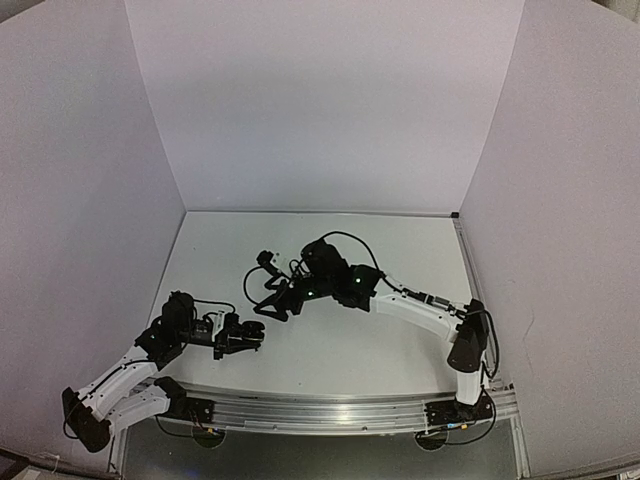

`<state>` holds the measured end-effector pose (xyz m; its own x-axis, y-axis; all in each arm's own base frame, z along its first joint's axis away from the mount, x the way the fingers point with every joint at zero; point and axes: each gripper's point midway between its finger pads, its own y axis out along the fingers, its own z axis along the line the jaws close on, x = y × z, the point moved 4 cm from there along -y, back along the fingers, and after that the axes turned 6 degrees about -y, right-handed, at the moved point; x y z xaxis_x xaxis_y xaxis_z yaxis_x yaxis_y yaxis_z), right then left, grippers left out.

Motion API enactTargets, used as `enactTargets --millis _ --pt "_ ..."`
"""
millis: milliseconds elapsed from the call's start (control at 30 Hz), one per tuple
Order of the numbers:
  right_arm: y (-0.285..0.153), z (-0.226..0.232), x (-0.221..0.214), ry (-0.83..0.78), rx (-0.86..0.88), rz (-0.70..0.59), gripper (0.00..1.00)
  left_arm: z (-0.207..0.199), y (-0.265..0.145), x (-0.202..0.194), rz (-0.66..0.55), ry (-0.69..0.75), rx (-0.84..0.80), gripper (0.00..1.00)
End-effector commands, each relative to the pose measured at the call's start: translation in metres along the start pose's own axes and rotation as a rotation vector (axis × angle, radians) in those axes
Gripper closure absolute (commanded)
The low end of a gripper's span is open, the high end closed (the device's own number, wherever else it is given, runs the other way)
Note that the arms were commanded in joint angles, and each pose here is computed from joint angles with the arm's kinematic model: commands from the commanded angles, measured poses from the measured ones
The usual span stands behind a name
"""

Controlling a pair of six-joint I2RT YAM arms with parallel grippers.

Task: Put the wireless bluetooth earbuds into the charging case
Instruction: Open the charging case, then adjust the right earbud in the right side groove of the charging case.

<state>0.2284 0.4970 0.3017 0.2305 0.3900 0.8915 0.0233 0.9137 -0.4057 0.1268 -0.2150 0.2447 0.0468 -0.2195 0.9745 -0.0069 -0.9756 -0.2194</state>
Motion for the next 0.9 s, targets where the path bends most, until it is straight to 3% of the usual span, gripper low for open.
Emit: enactTargets --millis 0,267,400,633,767,867 --pt "0.000 -0.006 0.009 -0.005 -0.028 -0.028 0.13 -0.001 -0.003 0.019 -0.039 -0.023 0.000 1.00" --pt "-0.017 -0.013 0.025 0.007 -0.103 -0.071 0.13 0.009 -0.003 0.011 -0.069 -0.202 0.079 1.00" --pt "-0.023 -0.020 0.033 0.052 -0.156 -0.093 0.15 0.016 -0.005 0.009 -0.076 -0.200 0.159 1.00" --pt "-0.018 0.002 0.033 0.064 -0.084 -0.097 0.18 0.024 -0.007 0.008 -0.066 -0.171 0.217 1.00" --pt "-0.032 0.003 0.042 0.074 -0.171 -0.133 0.25 0.026 -0.008 0.008 -0.064 -0.164 0.242 1.00" --pt "-0.041 0.009 0.042 0.086 -0.263 -0.143 0.36 0.036 -0.011 0.007 -0.061 -0.163 0.318 1.00"
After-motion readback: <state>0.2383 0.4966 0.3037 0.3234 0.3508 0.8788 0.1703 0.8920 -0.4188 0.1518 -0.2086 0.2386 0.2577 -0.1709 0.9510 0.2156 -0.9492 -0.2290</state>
